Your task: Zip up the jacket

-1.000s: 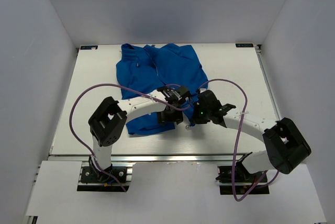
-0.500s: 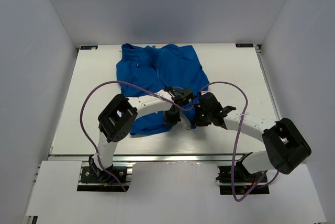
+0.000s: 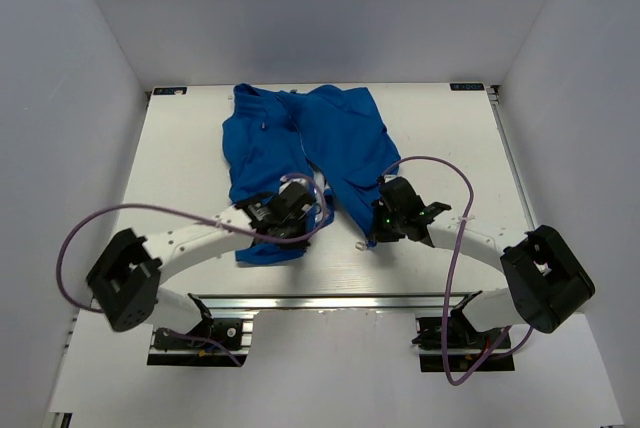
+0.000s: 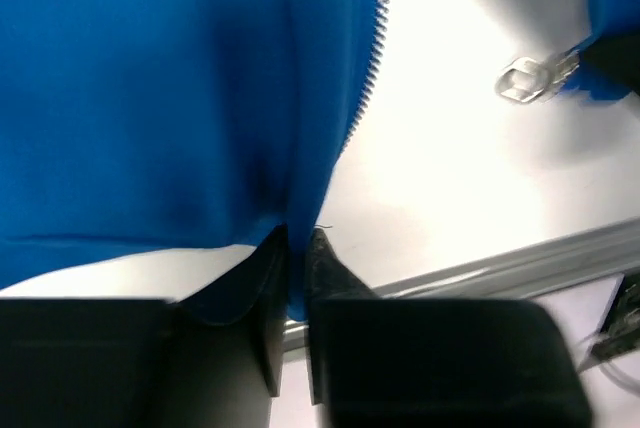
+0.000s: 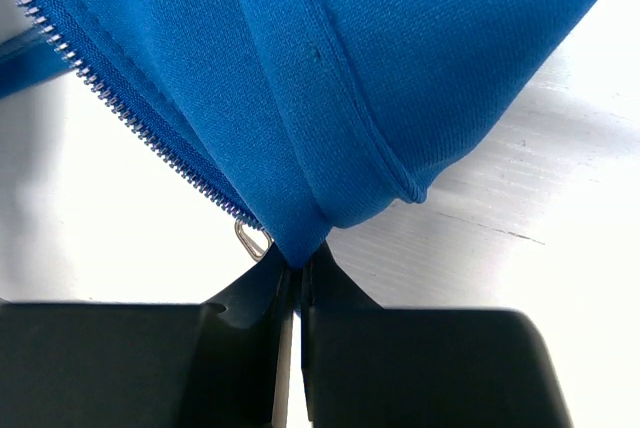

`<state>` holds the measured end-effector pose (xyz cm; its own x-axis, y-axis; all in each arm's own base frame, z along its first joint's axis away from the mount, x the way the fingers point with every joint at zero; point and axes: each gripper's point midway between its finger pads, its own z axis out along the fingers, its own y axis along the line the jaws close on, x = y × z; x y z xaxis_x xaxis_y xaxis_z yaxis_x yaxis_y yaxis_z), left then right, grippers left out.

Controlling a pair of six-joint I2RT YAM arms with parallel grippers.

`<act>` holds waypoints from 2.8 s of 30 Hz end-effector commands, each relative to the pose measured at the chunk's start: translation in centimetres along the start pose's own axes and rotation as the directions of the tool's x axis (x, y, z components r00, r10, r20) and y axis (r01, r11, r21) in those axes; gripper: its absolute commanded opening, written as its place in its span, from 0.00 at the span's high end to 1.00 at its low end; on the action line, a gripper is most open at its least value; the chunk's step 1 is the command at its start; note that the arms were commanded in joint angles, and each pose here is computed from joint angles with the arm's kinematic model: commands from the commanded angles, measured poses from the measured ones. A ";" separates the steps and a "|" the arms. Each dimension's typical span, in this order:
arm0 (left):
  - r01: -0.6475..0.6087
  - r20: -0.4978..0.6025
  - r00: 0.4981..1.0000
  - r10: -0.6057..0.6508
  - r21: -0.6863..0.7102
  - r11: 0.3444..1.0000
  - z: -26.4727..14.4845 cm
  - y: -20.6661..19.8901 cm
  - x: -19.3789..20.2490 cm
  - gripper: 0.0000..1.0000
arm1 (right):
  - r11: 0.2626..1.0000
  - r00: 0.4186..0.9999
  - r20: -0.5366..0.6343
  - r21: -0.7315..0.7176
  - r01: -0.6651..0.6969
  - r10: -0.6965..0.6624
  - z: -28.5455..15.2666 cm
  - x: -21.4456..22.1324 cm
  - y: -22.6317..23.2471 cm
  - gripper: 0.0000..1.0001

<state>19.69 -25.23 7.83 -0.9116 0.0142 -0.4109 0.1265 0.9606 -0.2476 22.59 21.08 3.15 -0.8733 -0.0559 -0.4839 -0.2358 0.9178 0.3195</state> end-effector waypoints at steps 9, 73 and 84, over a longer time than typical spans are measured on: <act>0.111 -0.045 0.993 -0.112 -0.031 0.993 1.5 6.7 3.7 0.63 | 0.999 0.999 -0.009 0.033 0.038 -0.038 0.0 -0.4 -0.5 1.00; -0.107 0.572 0.749 -0.334 0.602 0.791 -14.9 -5.1 -12.7 1.00 | 0.626 0.773 0.614 -0.668 0.403 0.158 -16.0 -14.0 17.1 1.00; -0.122 0.572 0.739 -0.355 0.632 0.765 -15.6 -5.5 -12.8 1.00 | 0.622 0.762 0.625 -0.667 0.410 0.168 -16.2 -14.7 17.4 1.00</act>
<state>24.73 -26.27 24.49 -0.5446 -0.4328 -0.7184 0.3992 0.6195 -0.6759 24.24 31.33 25.16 -0.5233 0.2898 -0.8014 -0.7308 0.3311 0.5969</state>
